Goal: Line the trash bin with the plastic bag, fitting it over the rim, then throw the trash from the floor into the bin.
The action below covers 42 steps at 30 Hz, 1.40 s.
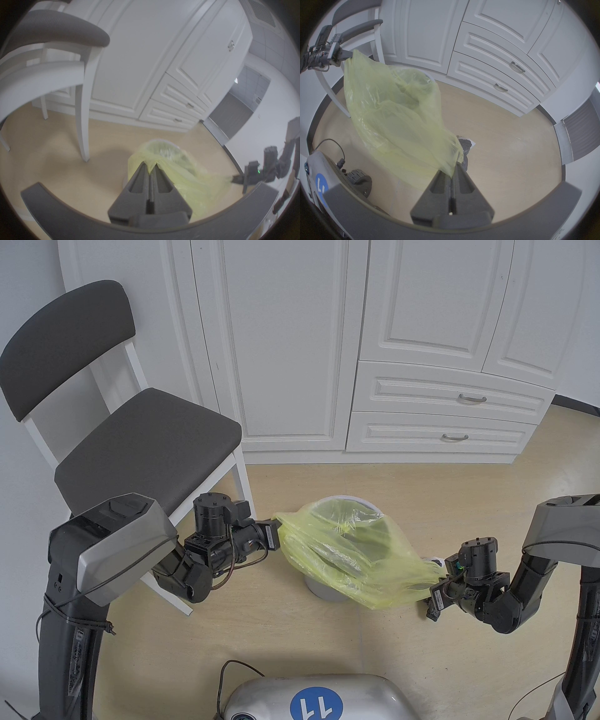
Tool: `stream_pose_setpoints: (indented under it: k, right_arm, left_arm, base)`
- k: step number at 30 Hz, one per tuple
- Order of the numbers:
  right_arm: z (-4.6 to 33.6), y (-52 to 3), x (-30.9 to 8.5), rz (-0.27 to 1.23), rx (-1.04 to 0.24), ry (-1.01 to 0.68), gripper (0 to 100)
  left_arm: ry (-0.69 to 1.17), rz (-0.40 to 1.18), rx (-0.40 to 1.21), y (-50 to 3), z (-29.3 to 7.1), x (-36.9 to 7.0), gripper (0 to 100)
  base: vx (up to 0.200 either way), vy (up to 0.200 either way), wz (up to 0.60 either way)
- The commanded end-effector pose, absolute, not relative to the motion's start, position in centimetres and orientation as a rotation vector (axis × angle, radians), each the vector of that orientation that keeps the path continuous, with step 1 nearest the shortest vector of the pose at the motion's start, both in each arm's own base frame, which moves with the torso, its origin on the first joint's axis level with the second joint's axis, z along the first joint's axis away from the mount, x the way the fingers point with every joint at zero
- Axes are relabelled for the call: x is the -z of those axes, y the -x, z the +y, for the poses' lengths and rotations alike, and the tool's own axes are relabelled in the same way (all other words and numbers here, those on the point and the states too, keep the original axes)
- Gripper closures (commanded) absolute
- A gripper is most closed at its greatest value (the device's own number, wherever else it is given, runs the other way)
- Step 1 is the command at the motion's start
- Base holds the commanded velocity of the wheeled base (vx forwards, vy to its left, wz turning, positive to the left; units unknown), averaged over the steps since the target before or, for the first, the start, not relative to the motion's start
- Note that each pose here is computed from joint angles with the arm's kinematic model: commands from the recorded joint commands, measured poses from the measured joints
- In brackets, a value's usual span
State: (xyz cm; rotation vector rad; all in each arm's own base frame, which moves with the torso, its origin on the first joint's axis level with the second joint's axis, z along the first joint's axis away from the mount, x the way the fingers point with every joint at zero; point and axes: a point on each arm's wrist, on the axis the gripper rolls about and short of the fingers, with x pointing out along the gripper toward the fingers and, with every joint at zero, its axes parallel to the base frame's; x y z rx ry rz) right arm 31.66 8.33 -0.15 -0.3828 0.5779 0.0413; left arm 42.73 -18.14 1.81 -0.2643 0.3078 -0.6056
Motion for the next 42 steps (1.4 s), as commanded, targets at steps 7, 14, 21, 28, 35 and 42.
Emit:
stream_pose_setpoints:
  k: [7,14,21,28,35,42]
  right_arm:
    - [8.7,-32.0,0.3,0.578,-0.04,0.363,100]
    - [8.8,-31.8,0.4,0.585,-0.044,0.368,100]
    - [7.5,-32.1,-0.1,0.574,-0.004,0.364,100]
    - [5.8,-33.5,-0.5,0.551,0.059,0.351,100]
    - [4.7,-35.2,-0.1,0.532,0.115,0.329,100]
    - [3.8,-34.6,-0.9,0.569,0.13,0.341,100]
  left_arm:
    - [0.375,0.151,0.516,-45.5,-20.1,-2.0,100]
    - [0.378,0.161,0.528,-45.1,-20.1,-1.7,100]
    - [0.475,0.11,0.574,-45.2,-22.3,0.0,100]
    - [0.481,0.112,0.584,-45.3,-22.9,0.8,100]
    - [0.495,0.094,0.582,-45.7,-23.0,1.1,100]
    - [0.491,0.086,0.56,-46.0,-21.8,-0.2,100]
  base:
    - [0.0,0.0,0.0]
    - [0.0,0.0,0.0]
    - [0.0,0.0,0.0]
    - [0.0,0.0,0.0]
    - [0.0,0.0,0.0]
    - [0.0,0.0,0.0]
